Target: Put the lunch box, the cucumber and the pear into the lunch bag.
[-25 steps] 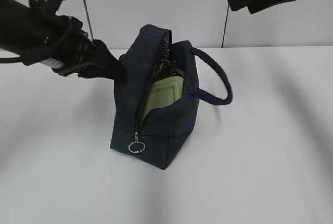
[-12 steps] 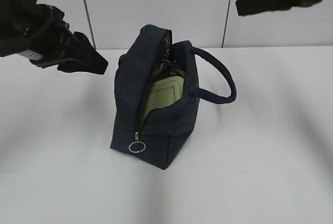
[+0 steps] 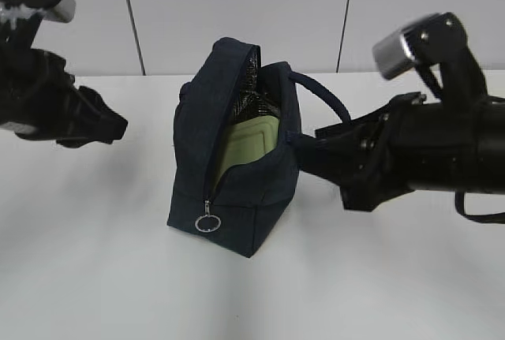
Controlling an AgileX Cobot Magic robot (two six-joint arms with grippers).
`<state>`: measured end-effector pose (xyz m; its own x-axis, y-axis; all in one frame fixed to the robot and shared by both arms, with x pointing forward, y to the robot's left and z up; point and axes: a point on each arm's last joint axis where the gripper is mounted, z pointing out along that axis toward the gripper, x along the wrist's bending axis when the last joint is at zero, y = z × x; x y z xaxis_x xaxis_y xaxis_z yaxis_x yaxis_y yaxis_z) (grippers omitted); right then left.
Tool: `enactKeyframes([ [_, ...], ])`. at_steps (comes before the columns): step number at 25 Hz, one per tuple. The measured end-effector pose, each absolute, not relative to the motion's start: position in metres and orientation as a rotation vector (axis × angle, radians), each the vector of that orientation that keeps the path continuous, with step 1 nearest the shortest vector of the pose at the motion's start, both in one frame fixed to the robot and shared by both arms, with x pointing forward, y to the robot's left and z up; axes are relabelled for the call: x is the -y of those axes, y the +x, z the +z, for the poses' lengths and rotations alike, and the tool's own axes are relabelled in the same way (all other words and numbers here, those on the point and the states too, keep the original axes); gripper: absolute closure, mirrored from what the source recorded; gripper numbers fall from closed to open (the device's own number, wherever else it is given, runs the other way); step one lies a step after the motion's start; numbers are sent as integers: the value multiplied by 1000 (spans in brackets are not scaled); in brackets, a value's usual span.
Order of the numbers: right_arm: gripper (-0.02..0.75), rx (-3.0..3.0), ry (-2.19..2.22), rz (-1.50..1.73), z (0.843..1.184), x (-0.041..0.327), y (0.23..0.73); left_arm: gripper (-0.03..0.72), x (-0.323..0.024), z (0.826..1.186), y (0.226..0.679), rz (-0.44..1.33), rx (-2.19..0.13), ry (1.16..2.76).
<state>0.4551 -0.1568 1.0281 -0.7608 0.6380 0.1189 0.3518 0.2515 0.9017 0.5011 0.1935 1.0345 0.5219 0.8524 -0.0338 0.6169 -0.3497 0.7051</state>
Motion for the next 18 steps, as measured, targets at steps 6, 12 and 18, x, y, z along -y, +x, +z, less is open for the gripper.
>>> enactKeyframes([
  [6,440,-2416,861,1476,992,139,461,456,-208,1014,473,523,-1215,2064],
  [12,475,-2535,952,1401,956,134,470,456,-210,1012,468,526,-1217,2063],
  [18,491,-2546,935,1437,957,132,468,456,-210,1013,467,501,-1246,2031],
])
